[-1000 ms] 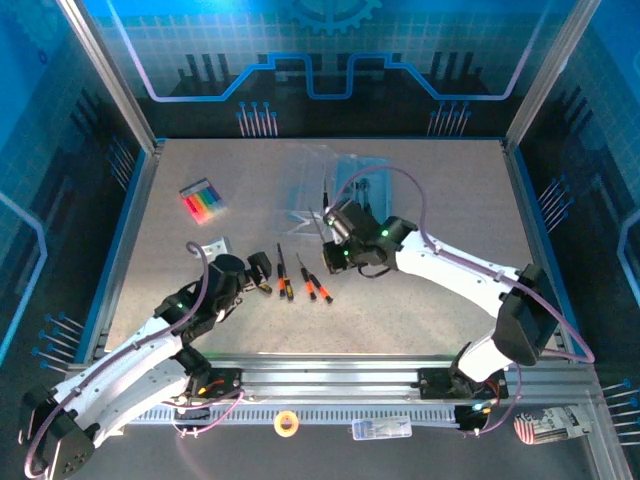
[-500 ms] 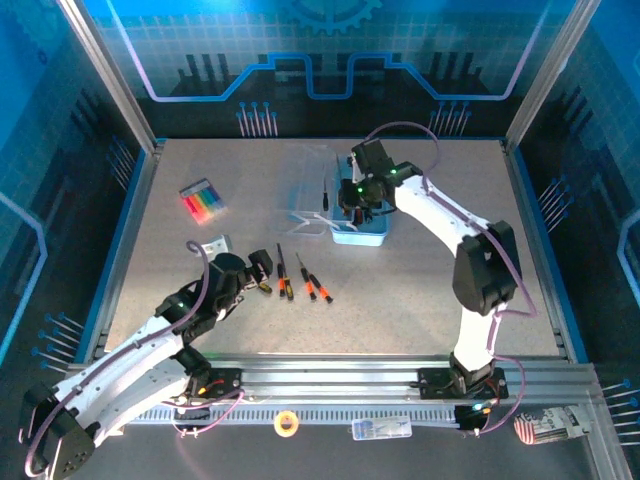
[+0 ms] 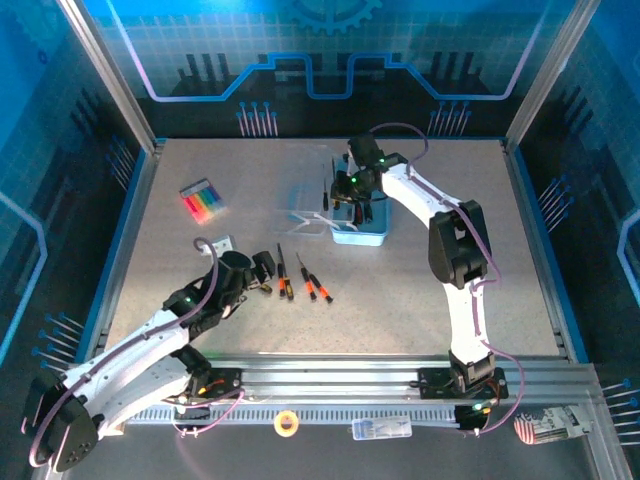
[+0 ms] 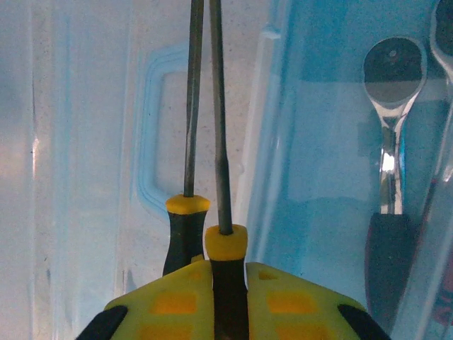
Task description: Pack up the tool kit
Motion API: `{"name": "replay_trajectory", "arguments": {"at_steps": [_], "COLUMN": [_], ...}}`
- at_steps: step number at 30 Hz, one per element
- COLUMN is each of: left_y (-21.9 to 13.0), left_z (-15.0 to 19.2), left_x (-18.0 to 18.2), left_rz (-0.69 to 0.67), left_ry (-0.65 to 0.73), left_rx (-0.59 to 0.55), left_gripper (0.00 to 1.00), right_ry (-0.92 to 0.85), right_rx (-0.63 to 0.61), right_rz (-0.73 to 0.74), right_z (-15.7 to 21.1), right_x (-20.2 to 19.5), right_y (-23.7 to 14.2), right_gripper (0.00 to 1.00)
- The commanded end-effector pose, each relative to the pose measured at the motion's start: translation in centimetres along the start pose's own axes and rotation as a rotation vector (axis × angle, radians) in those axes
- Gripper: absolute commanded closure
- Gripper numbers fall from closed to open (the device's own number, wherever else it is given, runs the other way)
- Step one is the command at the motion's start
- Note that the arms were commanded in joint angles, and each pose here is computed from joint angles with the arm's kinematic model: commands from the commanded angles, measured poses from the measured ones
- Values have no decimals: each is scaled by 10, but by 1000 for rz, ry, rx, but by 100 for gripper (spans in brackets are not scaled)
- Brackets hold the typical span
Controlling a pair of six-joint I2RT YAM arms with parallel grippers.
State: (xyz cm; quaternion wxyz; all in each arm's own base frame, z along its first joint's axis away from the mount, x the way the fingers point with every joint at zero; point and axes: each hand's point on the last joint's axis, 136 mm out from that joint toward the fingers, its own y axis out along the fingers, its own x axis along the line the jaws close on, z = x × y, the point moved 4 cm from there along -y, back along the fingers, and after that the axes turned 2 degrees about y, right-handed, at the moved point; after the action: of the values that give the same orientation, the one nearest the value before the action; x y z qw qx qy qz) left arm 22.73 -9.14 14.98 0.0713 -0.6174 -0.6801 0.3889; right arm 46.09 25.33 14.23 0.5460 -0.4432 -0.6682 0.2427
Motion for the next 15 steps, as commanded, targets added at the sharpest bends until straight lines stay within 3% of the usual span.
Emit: {"name": "replay_trajectory", "arguments": {"at_steps": [1,15], "left_y": [-4,0], "left_z": [-16,-16], "left_x": [-10,-14], "left_rz": [25,23], "left_ry": [-14,-11], "left_rx": [-41,-33], "left_gripper": [1,1], "right_ry": [38,61], "right_rx": [13,70], "right_rz": [-37,-79], "right_z": [-4,-2], "right_x": [7,9], "right_y": [-8,5], "right_gripper": [82,78]}}
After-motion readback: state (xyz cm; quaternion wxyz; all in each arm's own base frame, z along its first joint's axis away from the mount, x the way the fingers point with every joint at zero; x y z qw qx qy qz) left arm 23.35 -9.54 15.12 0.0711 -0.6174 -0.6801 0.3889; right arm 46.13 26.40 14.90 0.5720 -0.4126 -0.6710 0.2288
